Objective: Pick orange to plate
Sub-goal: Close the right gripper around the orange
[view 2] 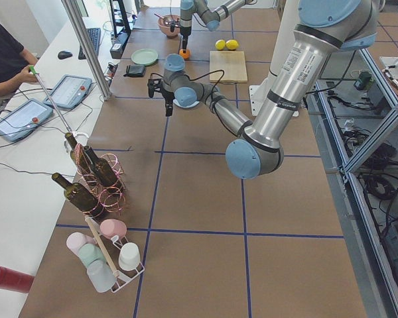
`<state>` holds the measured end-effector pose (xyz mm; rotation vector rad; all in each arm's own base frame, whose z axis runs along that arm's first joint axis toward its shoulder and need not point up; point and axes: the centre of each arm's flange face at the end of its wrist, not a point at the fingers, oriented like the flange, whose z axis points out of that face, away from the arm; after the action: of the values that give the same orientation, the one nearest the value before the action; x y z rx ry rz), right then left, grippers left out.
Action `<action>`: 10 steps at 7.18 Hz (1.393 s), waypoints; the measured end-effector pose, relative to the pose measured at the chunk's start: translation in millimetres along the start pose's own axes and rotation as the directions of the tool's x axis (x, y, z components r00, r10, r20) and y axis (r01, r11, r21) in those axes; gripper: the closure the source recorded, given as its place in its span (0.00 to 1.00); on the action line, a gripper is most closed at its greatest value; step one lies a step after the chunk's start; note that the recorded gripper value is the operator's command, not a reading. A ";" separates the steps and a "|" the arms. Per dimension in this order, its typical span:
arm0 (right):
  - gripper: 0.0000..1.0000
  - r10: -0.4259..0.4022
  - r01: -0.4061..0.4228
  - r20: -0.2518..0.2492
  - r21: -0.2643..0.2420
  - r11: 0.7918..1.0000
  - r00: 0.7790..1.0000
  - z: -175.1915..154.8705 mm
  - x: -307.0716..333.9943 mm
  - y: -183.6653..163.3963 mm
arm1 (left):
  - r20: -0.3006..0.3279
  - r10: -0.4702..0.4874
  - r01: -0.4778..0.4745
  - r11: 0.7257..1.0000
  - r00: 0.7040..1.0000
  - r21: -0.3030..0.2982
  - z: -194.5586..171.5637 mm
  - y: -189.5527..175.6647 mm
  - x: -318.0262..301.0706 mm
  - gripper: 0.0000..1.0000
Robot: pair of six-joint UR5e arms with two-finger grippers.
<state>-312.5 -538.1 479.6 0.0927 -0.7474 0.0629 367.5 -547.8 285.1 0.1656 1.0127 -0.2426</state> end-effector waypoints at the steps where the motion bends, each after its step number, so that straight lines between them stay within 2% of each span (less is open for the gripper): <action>1: 0.00 0.003 -0.003 -0.011 -0.002 1.000 1.000 7.0 -1.7 -6.5 | 0.000 -0.001 0.001 1.000 1.000 -0.001 -0.8 -0.7 -1.0 0.00; 4: 0.00 0.005 -0.005 -0.026 -0.010 1.000 1.000 18.7 -5.0 -16.3 | -0.005 0.002 -0.002 1.000 1.000 0.000 -6.9 2.6 -5.8 0.00; 6: 0.07 0.002 -0.003 -0.027 -0.013 1.000 1.000 20.5 -4.7 -16.6 | -0.006 0.000 0.000 1.000 1.000 0.003 -9.2 1.4 -6.9 0.00; 10: 0.09 0.006 -0.006 -0.022 -0.017 1.000 1.000 20.4 -8.6 -14.5 | 0.001 0.000 0.000 1.000 1.000 0.001 -15.4 -6.9 -12.2 0.00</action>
<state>-331.3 -554.9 487.7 0.0736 -0.7260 0.0630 346.9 -549.1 287.3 0.1666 1.0118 -0.2430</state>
